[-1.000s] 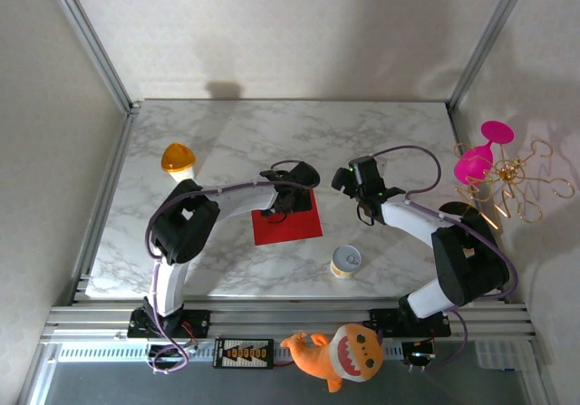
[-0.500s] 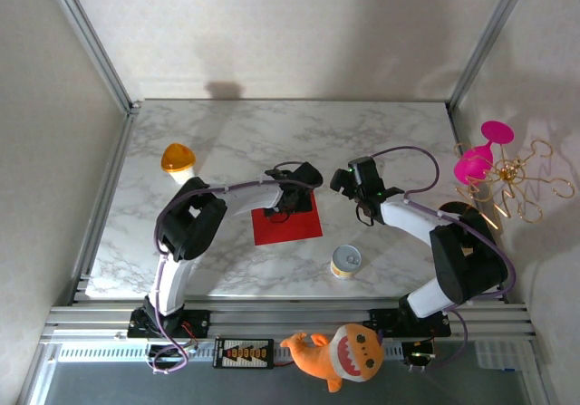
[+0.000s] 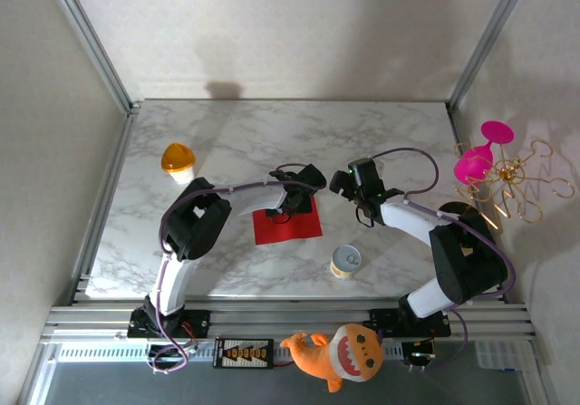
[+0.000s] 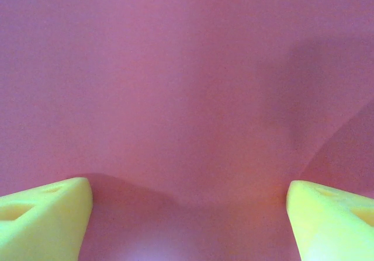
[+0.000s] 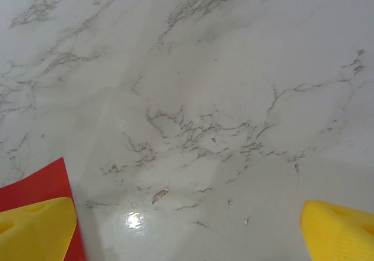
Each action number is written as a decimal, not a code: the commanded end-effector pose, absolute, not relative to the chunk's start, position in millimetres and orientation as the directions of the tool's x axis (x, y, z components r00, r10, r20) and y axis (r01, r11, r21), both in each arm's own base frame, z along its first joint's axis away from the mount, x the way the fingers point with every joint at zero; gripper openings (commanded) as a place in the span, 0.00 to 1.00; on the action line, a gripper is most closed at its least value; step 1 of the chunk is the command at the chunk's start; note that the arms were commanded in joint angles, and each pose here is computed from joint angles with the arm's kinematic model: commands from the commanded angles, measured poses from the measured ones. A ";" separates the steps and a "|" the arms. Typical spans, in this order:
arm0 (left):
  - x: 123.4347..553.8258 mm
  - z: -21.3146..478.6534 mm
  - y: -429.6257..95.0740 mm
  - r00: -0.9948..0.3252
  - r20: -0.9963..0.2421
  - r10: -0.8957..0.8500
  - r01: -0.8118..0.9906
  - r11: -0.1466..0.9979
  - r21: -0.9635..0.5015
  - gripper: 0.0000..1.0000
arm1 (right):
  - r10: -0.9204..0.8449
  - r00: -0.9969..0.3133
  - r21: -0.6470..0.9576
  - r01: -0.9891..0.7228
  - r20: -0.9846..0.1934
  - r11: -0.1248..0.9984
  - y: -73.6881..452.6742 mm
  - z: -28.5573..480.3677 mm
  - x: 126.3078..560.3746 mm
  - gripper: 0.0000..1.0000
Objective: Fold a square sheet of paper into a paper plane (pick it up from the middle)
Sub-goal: First fold the square sheet of paper in half at the center of the table, then hold the square sheet of paper at the center of the table.
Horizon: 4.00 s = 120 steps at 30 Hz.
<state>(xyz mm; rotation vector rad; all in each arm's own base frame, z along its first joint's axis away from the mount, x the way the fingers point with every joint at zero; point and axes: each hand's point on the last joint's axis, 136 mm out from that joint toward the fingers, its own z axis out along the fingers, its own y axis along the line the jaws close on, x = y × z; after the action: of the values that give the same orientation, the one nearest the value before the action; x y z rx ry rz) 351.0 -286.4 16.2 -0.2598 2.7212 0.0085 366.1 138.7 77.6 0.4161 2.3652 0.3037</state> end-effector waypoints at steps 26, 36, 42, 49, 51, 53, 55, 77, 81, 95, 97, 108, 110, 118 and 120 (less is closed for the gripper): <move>365.7 113.5 -300.0 -0.889 -0.385 -0.246 -0.005 0.848 -0.530 0.35 | 0.447 -0.669 0.446 0.189 -0.594 0.875 146.4 99.4 370.0 0.98; 361.5 117.6 -302.9 -0.923 -0.327 -0.204 0.082 0.725 -0.683 0.34 | 0.354 -0.753 0.581 -0.045 -0.554 0.813 191.8 118.5 367.0 0.95; 365.4 79.4 -283.0 -0.934 -0.302 -0.189 0.047 0.775 -0.631 0.32 | 0.282 -0.826 0.652 -0.131 -0.488 0.747 220.1 109.0 357.9 0.79; 367.0 50.5 -258.1 -0.940 -0.292 -0.179 0.020 0.823 -0.568 0.29 | 0.208 -0.891 0.694 -0.149 -0.403 0.705 245.0 90.2 349.6 0.59; 366.3 43.8 -254.1 -0.942 -0.290 -0.168 0.019 0.837 -0.547 0.28 | 0.189 -0.902 0.693 -0.150 -0.388 0.705 252.9 85.7 349.1 0.51; 366.4 38.9 -249.6 -0.942 -0.293 -0.165 0.013 0.852 -0.523 0.28 | 0.170 -0.913 0.687 -0.147 -0.371 0.711 261.3 80.0 348.5 0.42; 366.4 35.3 -246.7 -0.941 -0.296 -0.165 0.008 0.861 -0.508 0.27 | 0.169 -0.916 0.666 -0.129 -0.364 0.734 266.4 73.0 349.6 0.30; 361.9 12.3 -237.7 -0.954 -0.268 -0.133 -0.001 0.897 -0.442 0.24 | 0.038 -0.970 0.653 -0.132 -0.239 0.746 326.5 27.7 343.7 0.05; 361.8 12.2 -236.7 -0.954 -0.268 -0.135 -0.005 0.899 -0.438 0.24 | 0.040 -0.975 0.622 -0.109 -0.220 0.776 319.7 14.5 341.4 0.05; 362.5 37.8 -220.3 -0.920 -0.295 -0.260 -0.113 0.894 -0.434 0.43 | 0.049 -0.984 0.522 -0.048 -0.170 0.852 298.8 -16.0 333.0 0.05; 358.3 35.0 -217.2 -0.917 -0.278 -0.284 -0.143 0.888 -0.437 0.45 | 0.052 -0.985 0.522 -0.044 -0.167 0.852 299.1 -16.6 333.5 0.06; 347.8 9.6 -220.0 -0.935 -0.195 -0.296 -0.189 0.881 -0.435 0.44 | 0.055 -0.985 0.545 -0.042 -0.161 0.838 304.8 -10.6 335.2 0.13; 345.7 3.6 -216.5 -0.936 -0.191 -0.296 -0.198 0.890 -0.410 0.43 | 0.059 -0.984 0.563 -0.046 -0.168 0.825 309.5 -1.7 339.0 0.17; 325.8 -35.0 -195.5 -0.945 -0.166 -0.281 -0.234 0.938 -0.257 0.39 | 0.175 -0.937 0.644 -0.065 -0.302 0.762 313.9 65.0 363.0 0.33; 321.8 -40.4 -194.7 -0.948 -0.162 -0.274 -0.232 0.943 -0.240 0.40 | 0.218 -0.910 0.633 -0.060 -0.352 0.772 303.3 76.0 365.9 0.35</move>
<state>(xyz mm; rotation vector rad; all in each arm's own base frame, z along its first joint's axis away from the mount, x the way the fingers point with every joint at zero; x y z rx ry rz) 354.8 -221.0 16.5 -0.3375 2.7488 -0.5651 354.0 313.8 43.9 0.0563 2.6783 0.9629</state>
